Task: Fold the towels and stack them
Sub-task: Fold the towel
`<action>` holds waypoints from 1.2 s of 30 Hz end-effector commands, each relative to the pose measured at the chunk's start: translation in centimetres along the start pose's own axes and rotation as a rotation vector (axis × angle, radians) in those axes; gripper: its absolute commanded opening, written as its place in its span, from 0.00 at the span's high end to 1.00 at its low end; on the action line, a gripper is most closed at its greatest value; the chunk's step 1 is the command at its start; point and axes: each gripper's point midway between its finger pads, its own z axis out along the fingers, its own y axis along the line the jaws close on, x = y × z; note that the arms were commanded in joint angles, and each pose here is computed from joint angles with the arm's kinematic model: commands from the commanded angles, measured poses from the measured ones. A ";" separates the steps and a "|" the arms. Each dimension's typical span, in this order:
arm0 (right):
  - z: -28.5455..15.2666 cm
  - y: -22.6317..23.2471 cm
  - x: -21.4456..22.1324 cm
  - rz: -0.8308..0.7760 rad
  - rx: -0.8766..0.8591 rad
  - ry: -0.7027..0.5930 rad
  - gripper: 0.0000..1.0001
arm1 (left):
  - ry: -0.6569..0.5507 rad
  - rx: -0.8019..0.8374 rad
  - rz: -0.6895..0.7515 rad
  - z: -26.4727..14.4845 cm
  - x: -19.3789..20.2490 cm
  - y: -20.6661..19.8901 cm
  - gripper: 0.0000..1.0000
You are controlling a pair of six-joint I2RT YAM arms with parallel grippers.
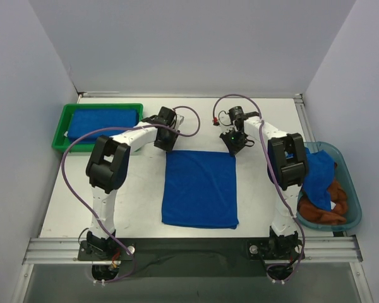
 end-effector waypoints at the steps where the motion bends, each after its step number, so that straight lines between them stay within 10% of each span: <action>1: 0.5 -0.4 2.6 -0.013 0.025 0.121 0.99 | 0.132 -0.055 0.072 0.5 4.1 0.9 0.57; 20: 0.4 -1.0 2.4 -0.021 0.050 0.121 1.00 | 0.152 -0.070 0.083 0.6 4.4 1.2 1.00; 36: -10.6 -4.5 -4.9 0.039 0.303 -0.254 1.00 | -0.362 -0.213 0.038 -11.5 -8.3 3.8 1.00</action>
